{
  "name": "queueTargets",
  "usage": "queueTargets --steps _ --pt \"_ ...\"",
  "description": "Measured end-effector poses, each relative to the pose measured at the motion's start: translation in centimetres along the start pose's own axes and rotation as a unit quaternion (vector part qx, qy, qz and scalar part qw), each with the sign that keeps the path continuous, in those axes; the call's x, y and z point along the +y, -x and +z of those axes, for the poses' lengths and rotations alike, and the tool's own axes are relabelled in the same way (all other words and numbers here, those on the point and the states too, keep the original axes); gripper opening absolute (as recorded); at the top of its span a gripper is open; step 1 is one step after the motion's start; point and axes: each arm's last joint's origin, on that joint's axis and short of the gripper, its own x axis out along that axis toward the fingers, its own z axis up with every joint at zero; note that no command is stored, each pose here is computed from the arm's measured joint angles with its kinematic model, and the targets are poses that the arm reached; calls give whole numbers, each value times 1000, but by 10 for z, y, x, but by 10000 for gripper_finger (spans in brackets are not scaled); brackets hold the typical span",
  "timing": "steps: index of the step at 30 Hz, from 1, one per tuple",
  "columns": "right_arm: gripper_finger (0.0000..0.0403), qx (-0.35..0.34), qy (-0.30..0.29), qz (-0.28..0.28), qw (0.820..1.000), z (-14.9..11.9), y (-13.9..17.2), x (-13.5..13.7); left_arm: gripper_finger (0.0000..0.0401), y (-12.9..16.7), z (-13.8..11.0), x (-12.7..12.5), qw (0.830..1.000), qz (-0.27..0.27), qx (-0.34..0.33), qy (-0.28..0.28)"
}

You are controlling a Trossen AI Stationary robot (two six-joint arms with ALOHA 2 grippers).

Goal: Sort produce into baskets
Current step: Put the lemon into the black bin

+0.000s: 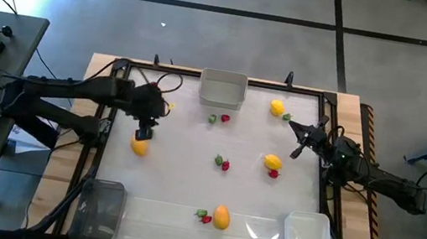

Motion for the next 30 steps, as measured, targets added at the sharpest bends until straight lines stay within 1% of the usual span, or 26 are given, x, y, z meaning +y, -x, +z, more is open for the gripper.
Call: queueTargets --steps 6,11,14,16,20,24,27,30 --pt "0 0 0 0 1000 0 0 0 72 -22 -4 41 997 12 63 36" --pt "0 0 0 0 1000 0 0 0 77 -43 -12 75 991 38 127 12" --pt "0 0 0 0 1000 0 0 0 99 -55 -15 87 982 75 174 13" --pt "0 0 0 0 1000 0 0 0 120 -61 -17 91 977 88 195 19" --pt "0 0 0 0 1000 0 0 0 174 -68 -16 91 975 83 207 9" --pt "0 0 0 0 1000 0 0 0 224 -74 -13 97 974 106 199 13" --pt "0 0 0 0 1000 0 0 0 242 -81 -13 104 973 115 201 24" --pt "0 0 0 0 1000 0 0 0 245 -88 -15 111 968 133 212 33"
